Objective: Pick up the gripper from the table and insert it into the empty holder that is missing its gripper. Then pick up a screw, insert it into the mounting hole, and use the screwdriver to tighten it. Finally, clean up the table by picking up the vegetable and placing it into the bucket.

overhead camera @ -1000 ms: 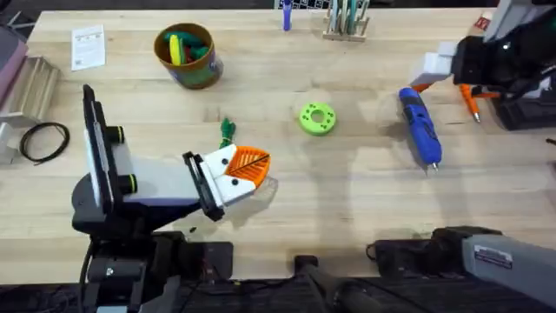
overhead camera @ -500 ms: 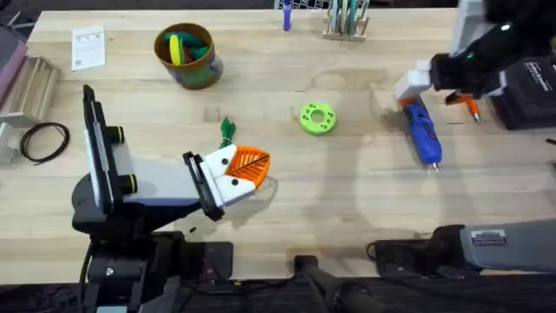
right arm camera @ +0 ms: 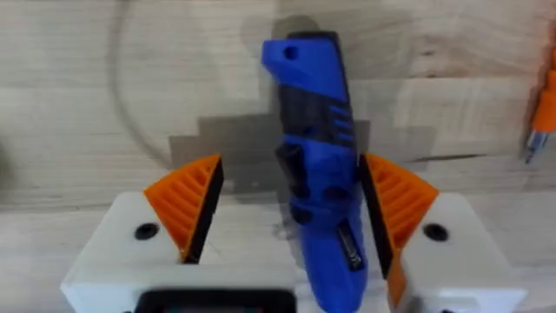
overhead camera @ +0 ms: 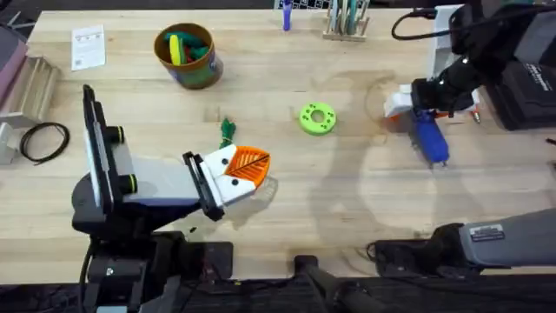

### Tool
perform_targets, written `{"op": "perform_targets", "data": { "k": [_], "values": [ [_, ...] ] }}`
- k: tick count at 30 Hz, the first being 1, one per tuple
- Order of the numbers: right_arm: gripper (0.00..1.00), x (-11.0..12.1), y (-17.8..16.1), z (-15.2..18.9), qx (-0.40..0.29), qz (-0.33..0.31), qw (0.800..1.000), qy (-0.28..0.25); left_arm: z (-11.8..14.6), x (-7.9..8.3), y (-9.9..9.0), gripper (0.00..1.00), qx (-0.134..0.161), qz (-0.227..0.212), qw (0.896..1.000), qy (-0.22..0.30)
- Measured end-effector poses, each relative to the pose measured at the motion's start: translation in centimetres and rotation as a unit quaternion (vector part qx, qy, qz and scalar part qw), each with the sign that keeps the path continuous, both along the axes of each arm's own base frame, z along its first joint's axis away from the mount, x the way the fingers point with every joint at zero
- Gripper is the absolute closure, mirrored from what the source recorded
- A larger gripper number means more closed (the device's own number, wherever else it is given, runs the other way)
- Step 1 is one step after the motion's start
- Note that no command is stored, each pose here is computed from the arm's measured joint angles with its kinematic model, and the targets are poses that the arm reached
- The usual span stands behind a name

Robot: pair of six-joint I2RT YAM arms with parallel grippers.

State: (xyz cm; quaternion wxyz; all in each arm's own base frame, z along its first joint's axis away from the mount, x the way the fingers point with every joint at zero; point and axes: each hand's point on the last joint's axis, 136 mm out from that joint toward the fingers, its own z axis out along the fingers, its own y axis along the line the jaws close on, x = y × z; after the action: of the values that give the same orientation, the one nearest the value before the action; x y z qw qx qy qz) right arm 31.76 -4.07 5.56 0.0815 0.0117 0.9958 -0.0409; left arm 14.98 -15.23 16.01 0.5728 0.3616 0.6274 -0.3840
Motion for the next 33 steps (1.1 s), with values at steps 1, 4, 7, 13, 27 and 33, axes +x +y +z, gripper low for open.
{"op": "perform_targets", "data": {
  "k": [1, 4, 7, 13, 27, 33],
  "values": [
    [0.063, 0.1, -0.2, -0.1, -0.004, 0.001, 1.000, -0.003, 0.0, 0.0, 0.0, 0.992, 0.000, 0.000, 1.000, 0.000],
    [0.063, 0.7, -0.8, 0.0, -0.016, 0.004, 1.000, -0.016, 0.0, 0.0, 0.0, 0.992, 0.000, 0.000, 1.000, 0.000],
    [0.045, 0.9, -1.7, 0.0, -0.022, -0.001, 1.000, -0.021, 0.0, 0.0, 0.0, 0.992, 0.000, 0.000, 1.000, 0.000],
    [0.038, 0.8, -1.8, -0.1, -0.011, 0.005, 1.000, -0.021, 0.0, 0.0, 0.0, 0.992, 0.000, 0.000, 1.000, 0.000],
    [0.036, 1.1, -1.5, -1.4, -0.017, 0.099, 0.995, -0.003, 0.0, 0.0, 0.0, 0.992, 0.000, 0.000, 1.000, 0.000],
    [0.061, 1.5, -1.4, -1.8, -0.015, 0.111, 0.994, -0.006, 0.0, 0.0, 0.0, 0.992, 0.000, 0.000, 1.000, 0.000]
  ]
}}
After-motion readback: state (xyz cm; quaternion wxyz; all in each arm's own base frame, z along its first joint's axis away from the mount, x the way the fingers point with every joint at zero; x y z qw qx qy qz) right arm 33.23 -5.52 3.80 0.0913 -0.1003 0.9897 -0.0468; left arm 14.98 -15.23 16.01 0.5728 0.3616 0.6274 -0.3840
